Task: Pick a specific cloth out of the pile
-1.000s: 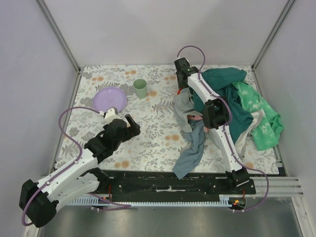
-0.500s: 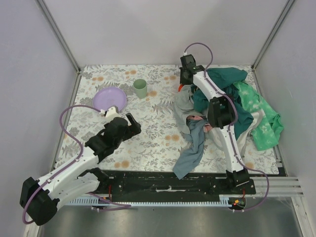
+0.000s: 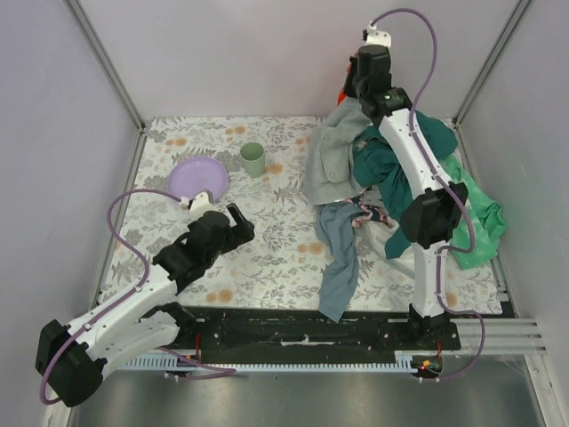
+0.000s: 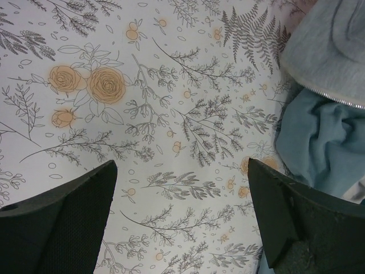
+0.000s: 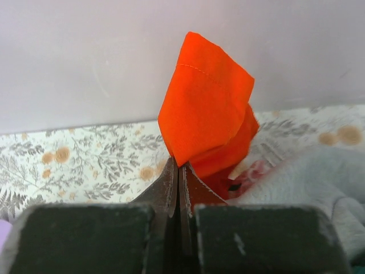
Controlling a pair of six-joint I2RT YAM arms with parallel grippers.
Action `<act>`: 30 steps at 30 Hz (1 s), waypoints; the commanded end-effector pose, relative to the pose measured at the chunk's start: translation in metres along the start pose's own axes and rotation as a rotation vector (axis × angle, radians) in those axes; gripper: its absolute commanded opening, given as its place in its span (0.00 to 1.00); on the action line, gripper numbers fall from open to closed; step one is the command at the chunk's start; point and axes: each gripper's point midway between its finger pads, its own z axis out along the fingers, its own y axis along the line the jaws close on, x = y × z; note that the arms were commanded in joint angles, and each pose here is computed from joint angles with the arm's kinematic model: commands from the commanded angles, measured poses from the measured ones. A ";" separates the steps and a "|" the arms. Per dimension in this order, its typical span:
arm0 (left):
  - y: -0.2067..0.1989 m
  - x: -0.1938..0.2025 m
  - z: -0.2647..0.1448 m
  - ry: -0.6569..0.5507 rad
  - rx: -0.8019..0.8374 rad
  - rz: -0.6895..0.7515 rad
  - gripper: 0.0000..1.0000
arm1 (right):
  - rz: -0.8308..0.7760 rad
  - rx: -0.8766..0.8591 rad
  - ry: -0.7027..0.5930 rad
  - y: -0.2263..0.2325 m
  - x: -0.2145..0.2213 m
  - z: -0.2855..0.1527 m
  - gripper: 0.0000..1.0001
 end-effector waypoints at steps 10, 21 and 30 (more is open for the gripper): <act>-0.159 -0.015 0.031 0.116 0.464 -0.021 0.99 | -0.042 0.169 -0.496 -0.046 -0.175 -0.177 0.00; -0.294 0.062 0.121 0.445 0.683 0.052 0.81 | -0.037 0.177 -0.829 -0.053 -0.296 -0.300 0.00; -0.314 0.078 0.132 0.440 0.680 0.096 0.81 | 0.207 -0.133 -1.271 -0.030 -0.371 -0.429 0.00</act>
